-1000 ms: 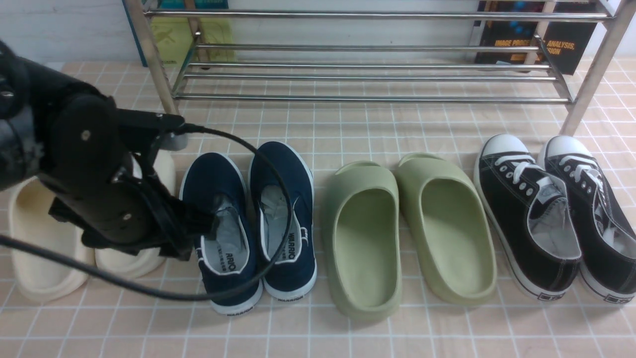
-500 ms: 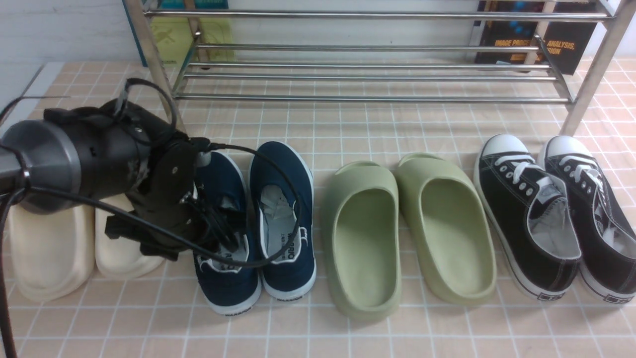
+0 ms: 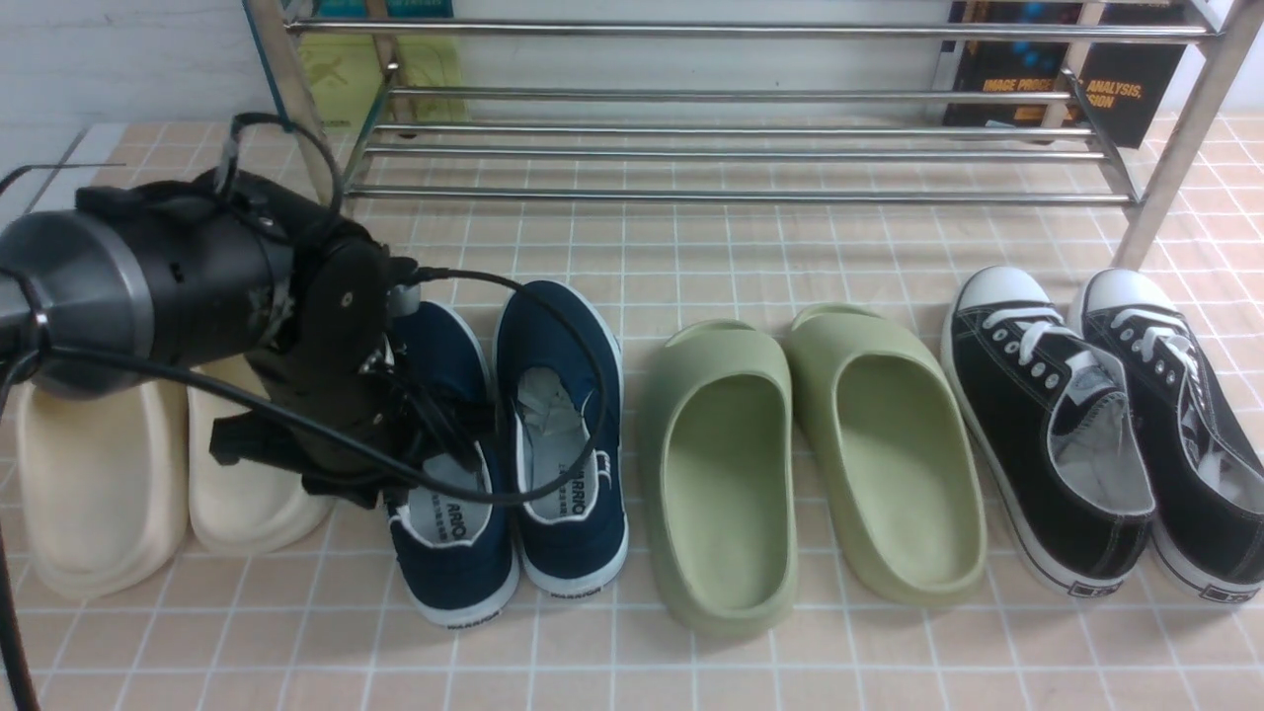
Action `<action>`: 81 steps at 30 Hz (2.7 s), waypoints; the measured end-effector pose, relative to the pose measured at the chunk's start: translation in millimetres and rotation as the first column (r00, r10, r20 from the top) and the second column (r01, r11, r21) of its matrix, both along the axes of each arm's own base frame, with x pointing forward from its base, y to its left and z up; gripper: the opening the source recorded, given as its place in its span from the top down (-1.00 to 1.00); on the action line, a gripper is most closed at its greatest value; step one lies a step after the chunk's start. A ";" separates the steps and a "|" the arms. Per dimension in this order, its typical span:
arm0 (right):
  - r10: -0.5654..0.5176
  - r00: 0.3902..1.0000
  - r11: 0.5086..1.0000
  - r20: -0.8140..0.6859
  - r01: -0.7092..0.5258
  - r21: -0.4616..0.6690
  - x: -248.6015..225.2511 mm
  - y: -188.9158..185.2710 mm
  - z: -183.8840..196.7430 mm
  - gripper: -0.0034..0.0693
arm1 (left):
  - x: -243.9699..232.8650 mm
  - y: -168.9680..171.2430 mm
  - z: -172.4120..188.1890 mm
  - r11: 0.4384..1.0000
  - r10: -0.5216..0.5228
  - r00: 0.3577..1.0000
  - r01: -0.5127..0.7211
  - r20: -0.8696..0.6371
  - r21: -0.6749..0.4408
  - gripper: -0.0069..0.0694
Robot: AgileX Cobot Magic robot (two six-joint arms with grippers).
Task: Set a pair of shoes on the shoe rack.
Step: Use the left arm to grab the shoe closest to it, then use the left arm to put a shoe into the shoe rack
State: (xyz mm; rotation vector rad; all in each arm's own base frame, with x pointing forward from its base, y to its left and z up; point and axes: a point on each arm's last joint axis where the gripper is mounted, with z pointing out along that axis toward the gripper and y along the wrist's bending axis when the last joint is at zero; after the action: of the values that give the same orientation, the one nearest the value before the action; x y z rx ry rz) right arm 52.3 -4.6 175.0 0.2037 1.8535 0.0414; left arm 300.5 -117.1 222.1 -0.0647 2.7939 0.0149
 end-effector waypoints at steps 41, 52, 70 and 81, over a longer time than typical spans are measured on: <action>0.000 1.000 1.000 0.000 0.000 0.000 0.0 0.0 0.0 0.25 | -1.5 -0.9 -16.6 1.000 -0.010 0.998 0.010 -0.066 0.006 0.55; 0.000 1.000 1.000 0.000 0.000 0.000 0.0 0.0 0.0 0.25 | 3.7 1.6 82.4 0.994 -0.105 0.982 0.106 0.156 -0.001 0.71; 0.000 1.000 1.000 0.000 0.000 0.000 0.0 0.0 0.0 0.25 | 103.9 14.3 78.7 0.999 -0.028 0.972 0.037 0.233 -0.037 0.71; 0.000 1.000 1.000 0.000 0.000 0.000 0.0 0.0 0.0 0.25 | 174.3 13.1 53.0 0.994 0.035 0.915 0.010 0.402 -0.108 0.70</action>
State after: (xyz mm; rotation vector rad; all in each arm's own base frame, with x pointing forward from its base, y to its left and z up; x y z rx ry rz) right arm 52.3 -4.6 175.0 0.2038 1.8535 0.0416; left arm 474.9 -103.9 275.0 -0.0997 2.3768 -0.1326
